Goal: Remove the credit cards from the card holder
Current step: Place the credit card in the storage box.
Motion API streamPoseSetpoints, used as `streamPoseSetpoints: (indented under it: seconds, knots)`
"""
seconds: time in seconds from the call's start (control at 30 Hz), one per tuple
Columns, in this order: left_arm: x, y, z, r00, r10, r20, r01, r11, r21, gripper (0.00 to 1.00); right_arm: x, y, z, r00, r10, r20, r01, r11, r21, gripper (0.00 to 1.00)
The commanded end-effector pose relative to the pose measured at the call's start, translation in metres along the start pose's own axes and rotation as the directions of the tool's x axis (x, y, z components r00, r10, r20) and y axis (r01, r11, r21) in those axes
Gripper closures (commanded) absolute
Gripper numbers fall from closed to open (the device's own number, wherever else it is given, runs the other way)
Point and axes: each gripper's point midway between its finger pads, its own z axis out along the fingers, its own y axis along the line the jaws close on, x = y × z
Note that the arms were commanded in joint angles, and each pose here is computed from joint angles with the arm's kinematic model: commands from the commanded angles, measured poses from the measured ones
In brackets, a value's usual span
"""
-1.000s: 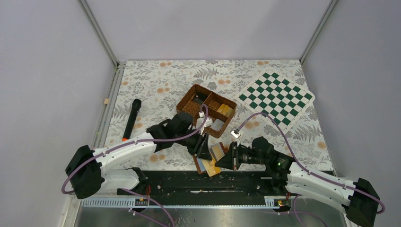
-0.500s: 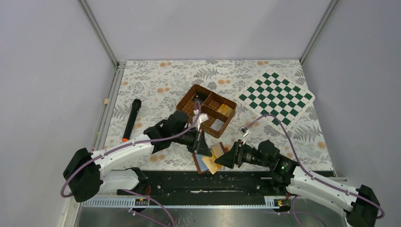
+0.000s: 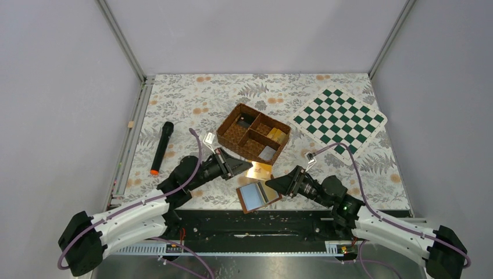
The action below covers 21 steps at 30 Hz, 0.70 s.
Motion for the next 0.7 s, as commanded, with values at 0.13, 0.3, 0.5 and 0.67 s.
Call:
streamPoseSetpoints:
  seconds: [0.13,0.3,0.5,0.67]
  knots:
    - [-0.033,-0.042,-0.006,0.98,-0.038,0.198,0.006,0.987,0.16,1.0,-0.019,0.033,0.013,0.996,0.053,0.065,-0.045,0.991,-0.123,0.56]
    - [-0.029,-0.037,-0.005,0.982,-0.039,0.186,0.009,0.987,0.158,1.0,-0.026,0.037,0.013,0.993,0.06,0.102,-0.044,0.988,-0.151,0.56]
    - [-0.025,-0.033,-0.005,0.982,-0.049,0.183,0.02,0.987,0.159,1.0,-0.031,0.04,0.013,0.992,0.04,0.123,-0.022,0.99,-0.143,0.48]
    - [-0.02,-0.036,-0.003,0.985,-0.051,0.167,0.021,0.984,0.174,1.0,-0.033,0.039,0.014,0.991,0.04,0.129,-0.024,0.992,-0.127,0.59]
